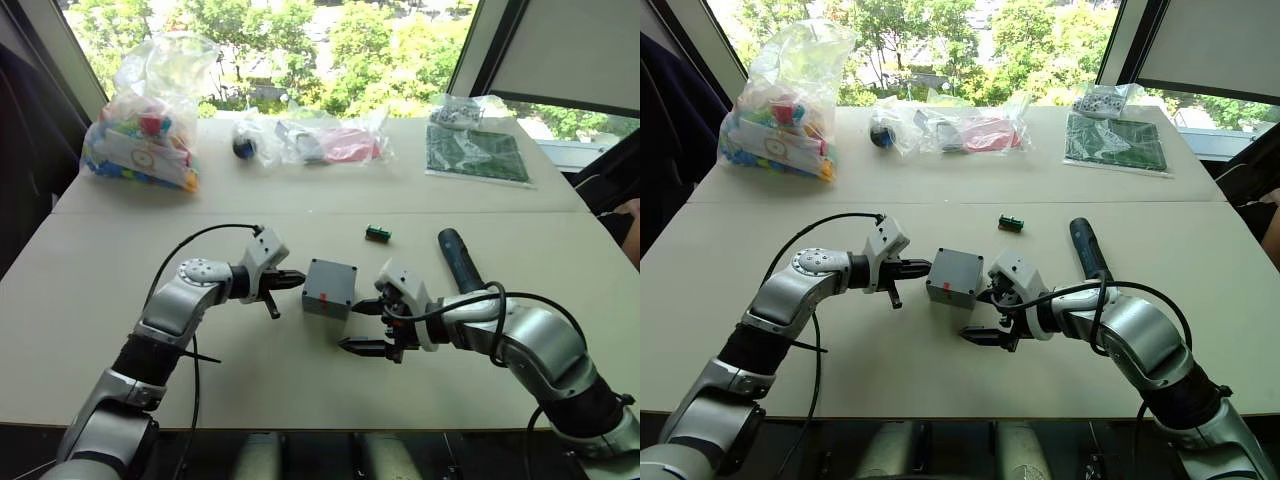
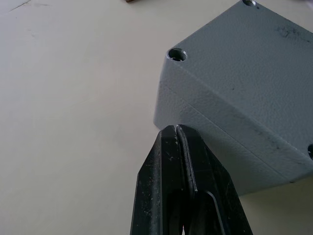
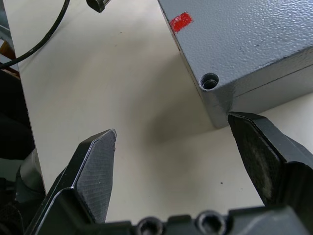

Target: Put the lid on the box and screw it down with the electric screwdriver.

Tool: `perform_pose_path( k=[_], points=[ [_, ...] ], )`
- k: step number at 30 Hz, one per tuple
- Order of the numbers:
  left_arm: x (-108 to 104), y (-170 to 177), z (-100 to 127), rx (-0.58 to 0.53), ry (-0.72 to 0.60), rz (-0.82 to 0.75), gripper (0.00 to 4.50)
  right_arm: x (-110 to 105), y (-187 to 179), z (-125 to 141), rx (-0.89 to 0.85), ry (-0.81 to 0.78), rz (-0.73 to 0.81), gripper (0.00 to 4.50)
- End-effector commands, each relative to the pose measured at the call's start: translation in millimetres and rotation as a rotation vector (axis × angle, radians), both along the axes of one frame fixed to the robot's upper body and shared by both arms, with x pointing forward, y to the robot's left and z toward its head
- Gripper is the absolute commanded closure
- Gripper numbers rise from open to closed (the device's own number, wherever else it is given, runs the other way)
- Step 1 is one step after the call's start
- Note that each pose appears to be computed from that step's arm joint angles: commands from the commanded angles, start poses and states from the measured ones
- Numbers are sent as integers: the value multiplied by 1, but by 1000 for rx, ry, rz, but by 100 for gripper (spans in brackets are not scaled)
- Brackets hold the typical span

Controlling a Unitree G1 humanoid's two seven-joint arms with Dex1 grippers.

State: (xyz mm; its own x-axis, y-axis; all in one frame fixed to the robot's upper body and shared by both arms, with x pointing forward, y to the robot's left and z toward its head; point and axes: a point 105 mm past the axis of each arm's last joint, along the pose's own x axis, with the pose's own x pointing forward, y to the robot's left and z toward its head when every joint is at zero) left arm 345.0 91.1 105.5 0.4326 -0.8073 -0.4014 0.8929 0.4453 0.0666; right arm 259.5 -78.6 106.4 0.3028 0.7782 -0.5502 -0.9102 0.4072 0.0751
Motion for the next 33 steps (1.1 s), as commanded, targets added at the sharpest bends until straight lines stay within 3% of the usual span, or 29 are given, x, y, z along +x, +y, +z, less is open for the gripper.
perform_pose_path(
  k=[1, 9, 15, 18, 22, 26, 29, 33],
  points=[
    [7, -8, 12, -3, -62, -50, 450, -8, 18, 13, 52, -29, 70, 62],
    [30, -11, 10, -7, -104, -5, 450, -16, 30, 16, 115, 15, 84, 62],
    [39, 31, 18, 30, -129, 101, 450, 1, -10, 23, 11, -98, -7, 62],
    [27, 39, 23, 30, -118, 78, 450, 15, -23, 27, -16, -158, -42, 62],
    [-12, 36, 28, -137, 14, 52, 450, 39, -29, 30, -37, -235, -41, 62],
    [-43, 33, 12, -116, 92, 28, 450, 50, -23, 29, -62, -291, 14, 62],
    [-53, 28, 9, -111, 106, 12, 450, 53, -22, 27, -75, -307, 38, 62],
    [-48, 17, 9, -140, 98, 49, 450, 49, -13, 23, -62, -288, 100, 62]
  ],
)
